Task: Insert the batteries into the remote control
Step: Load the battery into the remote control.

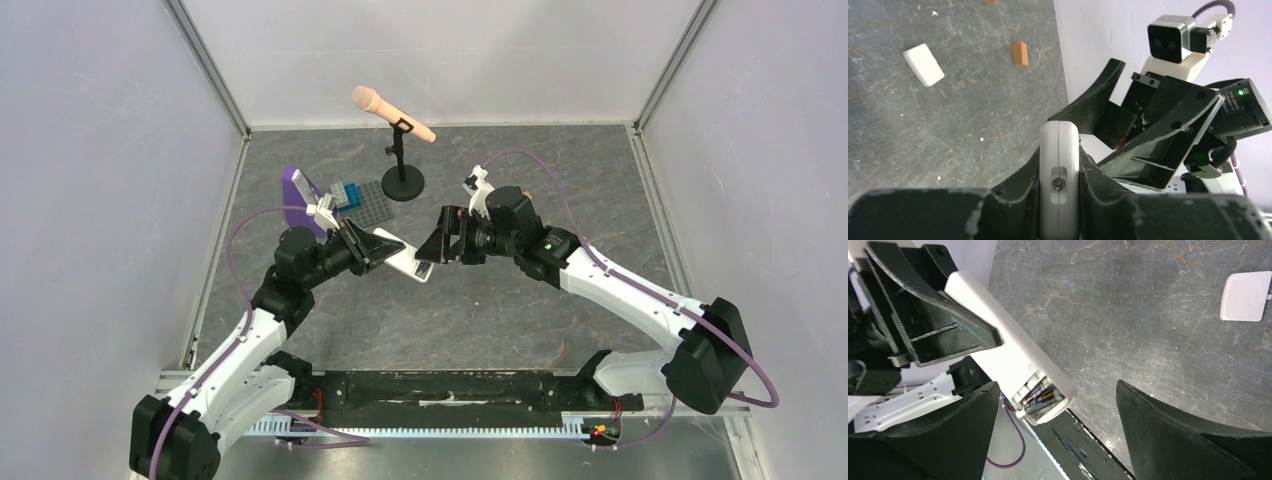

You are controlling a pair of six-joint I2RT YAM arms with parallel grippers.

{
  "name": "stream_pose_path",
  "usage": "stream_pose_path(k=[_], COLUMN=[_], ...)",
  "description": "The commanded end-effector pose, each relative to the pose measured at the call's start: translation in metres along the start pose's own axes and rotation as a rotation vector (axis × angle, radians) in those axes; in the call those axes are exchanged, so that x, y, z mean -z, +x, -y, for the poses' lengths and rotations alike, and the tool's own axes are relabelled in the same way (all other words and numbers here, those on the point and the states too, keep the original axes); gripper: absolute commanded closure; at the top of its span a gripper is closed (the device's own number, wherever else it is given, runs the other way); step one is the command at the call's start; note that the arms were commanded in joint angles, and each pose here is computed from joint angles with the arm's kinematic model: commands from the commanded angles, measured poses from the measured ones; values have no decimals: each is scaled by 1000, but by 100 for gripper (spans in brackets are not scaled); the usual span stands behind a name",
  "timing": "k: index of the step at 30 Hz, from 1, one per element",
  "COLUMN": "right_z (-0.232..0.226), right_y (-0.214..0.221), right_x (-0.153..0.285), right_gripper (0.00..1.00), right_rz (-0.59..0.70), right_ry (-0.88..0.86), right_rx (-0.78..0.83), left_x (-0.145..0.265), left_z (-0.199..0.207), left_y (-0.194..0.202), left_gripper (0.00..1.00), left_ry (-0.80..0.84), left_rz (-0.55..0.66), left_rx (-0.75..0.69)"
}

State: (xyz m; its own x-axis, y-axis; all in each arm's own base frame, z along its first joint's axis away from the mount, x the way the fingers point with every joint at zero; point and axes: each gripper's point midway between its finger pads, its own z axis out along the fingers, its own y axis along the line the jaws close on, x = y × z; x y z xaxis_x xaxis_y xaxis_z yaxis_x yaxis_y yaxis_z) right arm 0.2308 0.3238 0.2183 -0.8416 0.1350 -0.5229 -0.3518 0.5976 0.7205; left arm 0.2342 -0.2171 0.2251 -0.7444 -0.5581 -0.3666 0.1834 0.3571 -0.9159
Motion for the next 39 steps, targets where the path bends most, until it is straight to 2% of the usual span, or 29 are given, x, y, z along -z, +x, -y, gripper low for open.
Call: stream_pose_path(k=[1,13,18,28,30,32,37,39], right_z=[-6,-2,-1,1,4,5,7,5], right_y=[3,20,25,32,31,30,28,27], right_x=[-3,3,4,4,4,3,3,2], right_gripper=[14,30,42,45,50,65,65,59], right_rz=[-43,-102,-116,-148,-141,-139,-133,-132], right_ry=[-47,-77,-81,-87,-70,-66,-57,-59], right_rx=[74,140,138,117,112,110,95,93], left_x=[2,-3,-6,-10,-10,-10,-9,-9], left_z=[24,26,25,19,17,16,13,13], left_y=[10,12,11,9,8,9,11,11], left_gripper=[98,98,98,98,98,98,98,98], left_ry=[65,58,49,35,31,29,26,27], left_rz=[-104,-150,-154,-152,-147,-144,-147,-150], left_rx=[-18,49,74,118,128,135,144,144])
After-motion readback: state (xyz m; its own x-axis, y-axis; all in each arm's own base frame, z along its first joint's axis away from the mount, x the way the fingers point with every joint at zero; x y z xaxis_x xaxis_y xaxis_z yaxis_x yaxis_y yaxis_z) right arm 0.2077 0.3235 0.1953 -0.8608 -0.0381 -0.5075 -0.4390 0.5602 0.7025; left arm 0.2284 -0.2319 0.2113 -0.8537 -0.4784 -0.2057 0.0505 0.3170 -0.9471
